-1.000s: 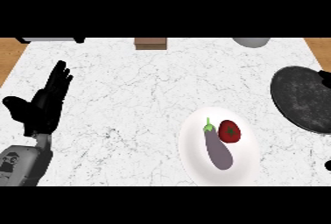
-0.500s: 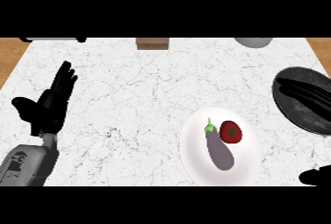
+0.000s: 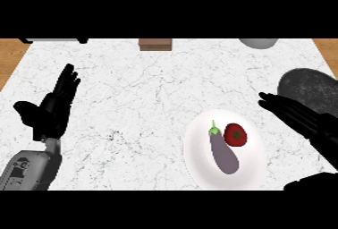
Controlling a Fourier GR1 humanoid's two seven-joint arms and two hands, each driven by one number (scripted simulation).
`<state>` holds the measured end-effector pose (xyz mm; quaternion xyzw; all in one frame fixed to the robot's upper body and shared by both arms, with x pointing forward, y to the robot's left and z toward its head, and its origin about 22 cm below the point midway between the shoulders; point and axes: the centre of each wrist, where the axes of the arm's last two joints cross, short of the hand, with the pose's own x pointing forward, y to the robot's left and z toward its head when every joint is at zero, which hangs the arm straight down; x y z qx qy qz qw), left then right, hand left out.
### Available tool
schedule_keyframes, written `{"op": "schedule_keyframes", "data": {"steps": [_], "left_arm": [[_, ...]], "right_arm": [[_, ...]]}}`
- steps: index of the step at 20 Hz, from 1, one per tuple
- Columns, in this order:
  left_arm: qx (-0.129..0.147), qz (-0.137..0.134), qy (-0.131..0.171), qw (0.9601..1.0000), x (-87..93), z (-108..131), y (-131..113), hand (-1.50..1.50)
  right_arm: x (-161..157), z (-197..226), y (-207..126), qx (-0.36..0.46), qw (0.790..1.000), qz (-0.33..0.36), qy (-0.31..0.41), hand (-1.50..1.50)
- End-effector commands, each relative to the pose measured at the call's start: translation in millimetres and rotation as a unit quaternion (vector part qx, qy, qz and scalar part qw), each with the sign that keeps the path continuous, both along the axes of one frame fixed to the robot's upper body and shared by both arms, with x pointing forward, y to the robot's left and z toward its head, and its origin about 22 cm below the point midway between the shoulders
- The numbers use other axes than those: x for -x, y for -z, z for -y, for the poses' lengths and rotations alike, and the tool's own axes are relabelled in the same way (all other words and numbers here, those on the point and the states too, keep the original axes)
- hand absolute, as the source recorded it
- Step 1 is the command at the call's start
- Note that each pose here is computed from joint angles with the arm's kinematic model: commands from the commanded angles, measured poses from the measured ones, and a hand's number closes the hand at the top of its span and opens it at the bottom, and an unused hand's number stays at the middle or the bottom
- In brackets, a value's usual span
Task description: Pick the tomato from the plate and place it in the pan
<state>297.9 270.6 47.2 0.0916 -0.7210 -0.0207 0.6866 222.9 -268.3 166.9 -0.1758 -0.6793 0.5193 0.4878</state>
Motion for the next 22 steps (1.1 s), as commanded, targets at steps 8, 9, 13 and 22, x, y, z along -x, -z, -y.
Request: {"op": "schedule_keyframes", "data": {"steps": [8,9,13,22], "left_arm": [[-0.002,-0.002,-0.002,1.0,9.3,-17,-3,0.0],[-0.001,0.0,0.003,1.0,-3.7,-11,3,0.0],[0.001,0.002,0.0,1.0,-6.7,-7,-14,0.0],[0.004,-0.006,0.008,0.9999,0.2,-12,3,0.0]], "right_arm": [[-29,5,22,0.047,0.997,-0.035,0.049,-1.5],[-40,-4,30,0.052,0.997,-0.033,0.042,-1.5],[-53,8,50,0.056,0.996,-0.062,0.017,-1.5],[-40,-13,78,0.102,0.993,-0.061,0.002,-1.5]]}}
